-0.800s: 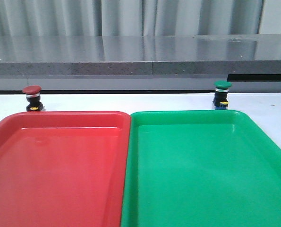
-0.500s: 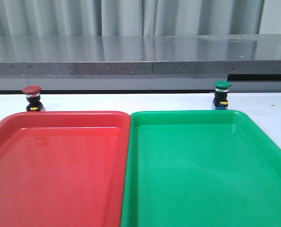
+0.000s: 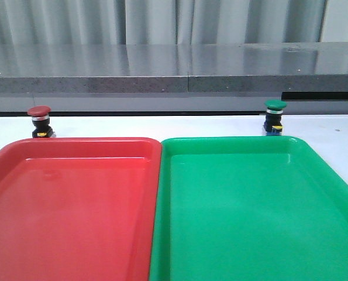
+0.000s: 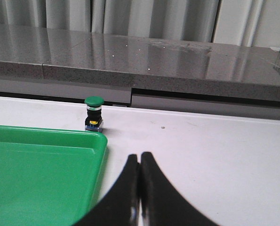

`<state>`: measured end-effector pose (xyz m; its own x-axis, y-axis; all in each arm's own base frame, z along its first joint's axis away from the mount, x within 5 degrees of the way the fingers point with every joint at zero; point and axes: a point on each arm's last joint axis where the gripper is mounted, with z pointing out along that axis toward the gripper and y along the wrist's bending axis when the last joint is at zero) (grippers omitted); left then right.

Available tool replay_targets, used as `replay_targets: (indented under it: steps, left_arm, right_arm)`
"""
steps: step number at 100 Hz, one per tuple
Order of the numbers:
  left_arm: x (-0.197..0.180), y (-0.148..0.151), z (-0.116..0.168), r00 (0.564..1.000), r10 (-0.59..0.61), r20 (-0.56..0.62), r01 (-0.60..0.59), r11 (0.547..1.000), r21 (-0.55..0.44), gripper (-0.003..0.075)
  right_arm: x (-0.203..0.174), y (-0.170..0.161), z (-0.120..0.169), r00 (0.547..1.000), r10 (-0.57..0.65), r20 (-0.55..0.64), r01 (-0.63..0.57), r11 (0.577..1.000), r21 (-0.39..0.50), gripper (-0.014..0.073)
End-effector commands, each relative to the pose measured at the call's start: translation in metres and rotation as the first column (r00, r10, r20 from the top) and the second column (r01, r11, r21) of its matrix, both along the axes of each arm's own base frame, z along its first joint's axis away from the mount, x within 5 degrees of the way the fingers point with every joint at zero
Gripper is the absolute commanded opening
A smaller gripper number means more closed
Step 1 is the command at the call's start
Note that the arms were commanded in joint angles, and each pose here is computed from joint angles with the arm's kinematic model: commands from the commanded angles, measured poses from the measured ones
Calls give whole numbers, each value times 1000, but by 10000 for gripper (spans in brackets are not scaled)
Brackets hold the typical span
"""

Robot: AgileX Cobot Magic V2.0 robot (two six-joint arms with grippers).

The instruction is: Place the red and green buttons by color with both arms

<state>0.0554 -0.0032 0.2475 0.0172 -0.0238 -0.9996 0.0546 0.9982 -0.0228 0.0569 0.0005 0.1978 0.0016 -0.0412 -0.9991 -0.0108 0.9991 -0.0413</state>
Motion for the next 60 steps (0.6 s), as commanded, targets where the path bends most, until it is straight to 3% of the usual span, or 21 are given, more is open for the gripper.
replay_targets:
  steps: [1, 18, 33, 60]
  left_arm:
    - [4, -1, 41, 999, -11, 45, 12, 1000, -24, -19]
    - [25, -3, 85, 992, -22, -121, 20, 1000, -16, -19]
    - [45, -5, 110, 955, -31, -294, 29, 1000, -11, -19]
    - [80, -8, 118, 903, -32, -429, 33, 999, -7, -19]
  right_arm:
    - [-3, 0, 14, 993, -3, 120, 4, 1000, -13, -67]
    - [-3, 0, 14, 993, -3, 120, 4, 1000, -13, -67]
    - [-3, 0, 14, 993, -3, 120, 4, 1000, -13, -67]
    - [-3, 0, 14, 993, -3, 120, 4, 1000, -13, -67]
